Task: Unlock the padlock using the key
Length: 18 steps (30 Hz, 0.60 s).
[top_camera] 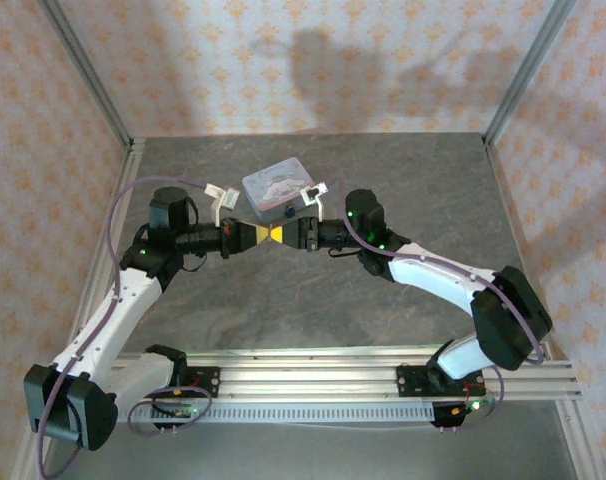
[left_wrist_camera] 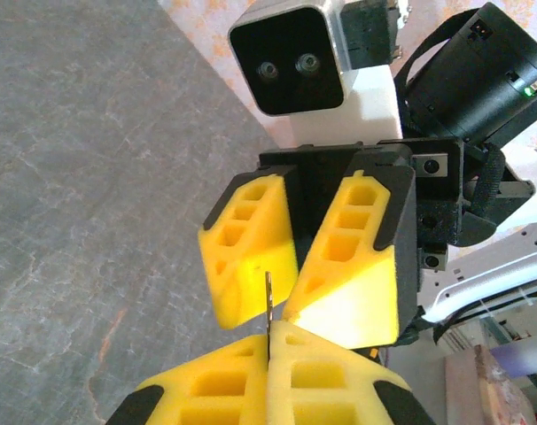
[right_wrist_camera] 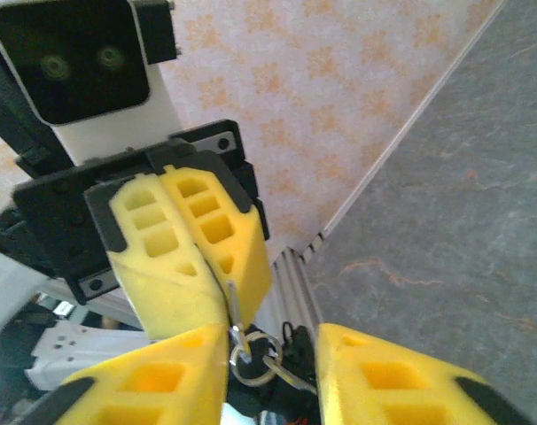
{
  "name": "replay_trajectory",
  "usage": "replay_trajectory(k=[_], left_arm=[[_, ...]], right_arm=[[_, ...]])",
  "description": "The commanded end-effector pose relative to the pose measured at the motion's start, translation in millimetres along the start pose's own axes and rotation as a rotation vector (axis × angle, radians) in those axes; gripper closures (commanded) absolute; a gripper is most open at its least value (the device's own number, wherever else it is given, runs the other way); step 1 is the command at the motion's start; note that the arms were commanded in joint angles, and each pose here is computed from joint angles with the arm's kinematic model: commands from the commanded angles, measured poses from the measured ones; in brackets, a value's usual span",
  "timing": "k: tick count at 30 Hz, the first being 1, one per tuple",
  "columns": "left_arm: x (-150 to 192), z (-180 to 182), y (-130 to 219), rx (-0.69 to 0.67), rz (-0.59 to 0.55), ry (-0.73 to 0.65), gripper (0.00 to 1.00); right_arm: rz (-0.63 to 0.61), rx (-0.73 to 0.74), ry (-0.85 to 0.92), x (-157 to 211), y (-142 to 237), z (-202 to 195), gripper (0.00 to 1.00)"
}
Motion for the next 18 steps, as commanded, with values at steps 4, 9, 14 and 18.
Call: replay_trajectory(k=[4, 9, 14, 18], left_arm=[[-0.7, -4.2, 1.2, -0.015, -0.001, -0.039, 1.00], [1.0, -4.9, 2.4, -0.038, 0.028, -0.065, 1.00], [2.3, -7.0, -1.9, -0.043, 0.066, -0.092, 1.00], [5.8, -14.2, -11.1, -0.020, 0.123, -0.118, 1.00]], right_arm=[[-0.029, 0.036, 0.063, -11.6, 7.2, 8.1, 0.55], [-0.039, 0.079, 0.083, -19.9, 28.3, 12.8, 0.52], [0.028, 0.092, 0.114, -26.5, 36.9, 26.8, 0.48], [0.065, 0.048, 0.106, -26.5, 31.9, 30.7, 0.46]])
Point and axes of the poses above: each hand's point on the last joint's axis, 136 mm out from that joint toward the fingers, its own y axis back along the fingers, its own z axis along the line the jaws close on, x = y × z, the point moved 9 cm from there along y, back along the fingers, and after that the axes turned 13 degrees about y, right-handed, at the moved point
